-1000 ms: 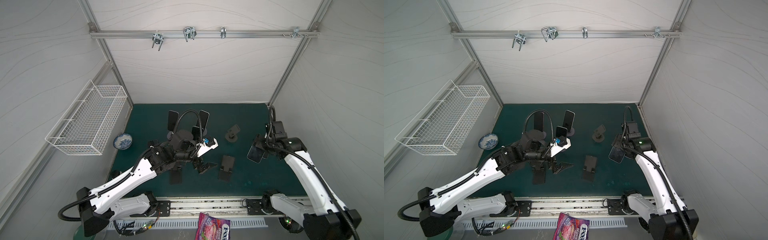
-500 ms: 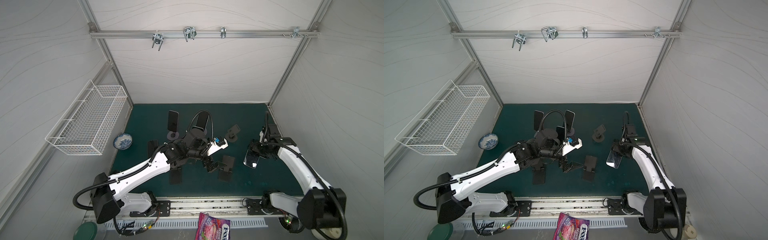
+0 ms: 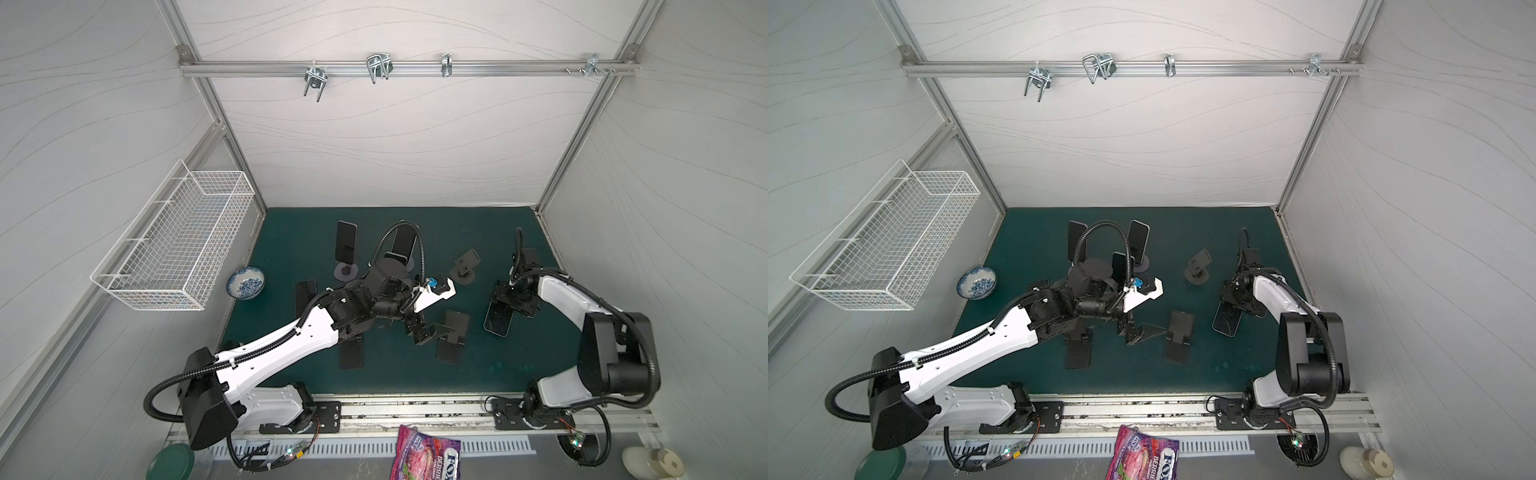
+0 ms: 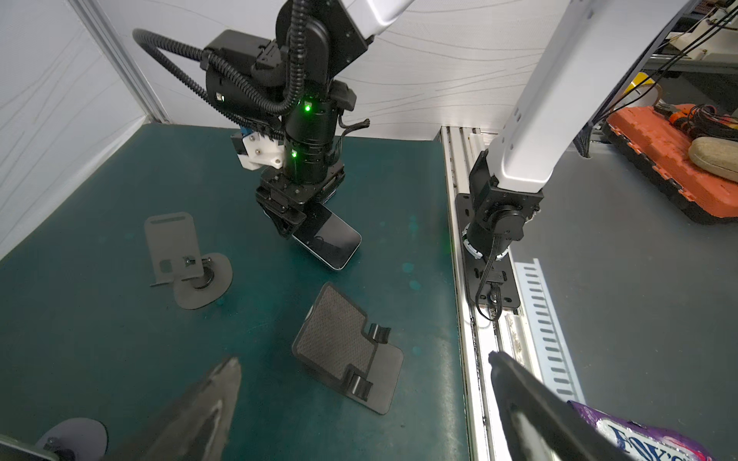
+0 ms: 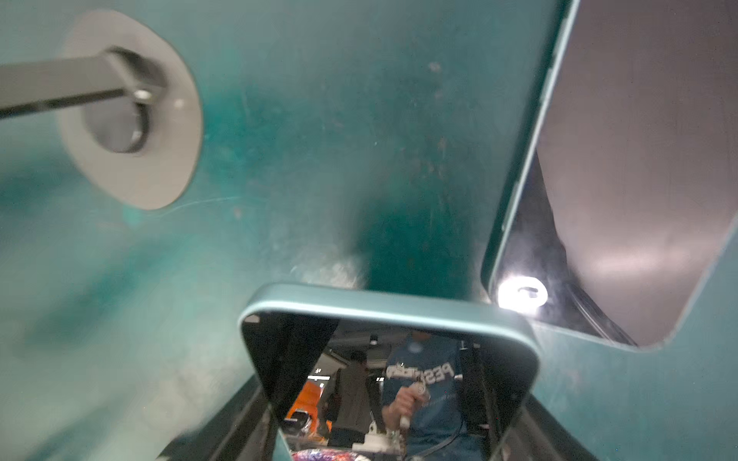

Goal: Remove the phone from the phone stand
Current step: Place the phone to the middle-right of the table.

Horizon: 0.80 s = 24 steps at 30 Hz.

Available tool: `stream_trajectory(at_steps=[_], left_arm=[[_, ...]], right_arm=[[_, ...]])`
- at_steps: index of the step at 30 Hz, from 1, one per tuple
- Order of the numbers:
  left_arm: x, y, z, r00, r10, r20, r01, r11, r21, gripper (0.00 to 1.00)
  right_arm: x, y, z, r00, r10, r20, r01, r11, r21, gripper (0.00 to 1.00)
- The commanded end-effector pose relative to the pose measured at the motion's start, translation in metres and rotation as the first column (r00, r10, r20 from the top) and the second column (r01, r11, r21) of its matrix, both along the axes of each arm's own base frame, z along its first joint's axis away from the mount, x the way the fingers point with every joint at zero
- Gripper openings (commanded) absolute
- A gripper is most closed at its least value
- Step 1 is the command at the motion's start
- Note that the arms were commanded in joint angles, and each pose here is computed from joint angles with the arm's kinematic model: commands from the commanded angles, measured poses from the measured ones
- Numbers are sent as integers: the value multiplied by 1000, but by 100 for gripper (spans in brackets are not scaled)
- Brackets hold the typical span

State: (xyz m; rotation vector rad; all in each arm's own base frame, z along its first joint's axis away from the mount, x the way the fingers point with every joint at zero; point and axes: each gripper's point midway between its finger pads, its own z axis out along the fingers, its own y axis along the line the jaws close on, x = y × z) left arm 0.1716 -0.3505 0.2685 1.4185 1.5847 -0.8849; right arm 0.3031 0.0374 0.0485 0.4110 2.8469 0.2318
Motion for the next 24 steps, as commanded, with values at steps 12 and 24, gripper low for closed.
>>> stream_trajectory(at_steps=[12,24], left_arm=[[-2,2,14,997,-15,71,17,1000,-23,98],[-3,2,10,997,-28,66,29,1000,-1,98]], right_arm=[[57,-3,-2,999,0,-40,1,1000,12,74],[73,7,-23,994,20,-111,-13,998,66,80]])
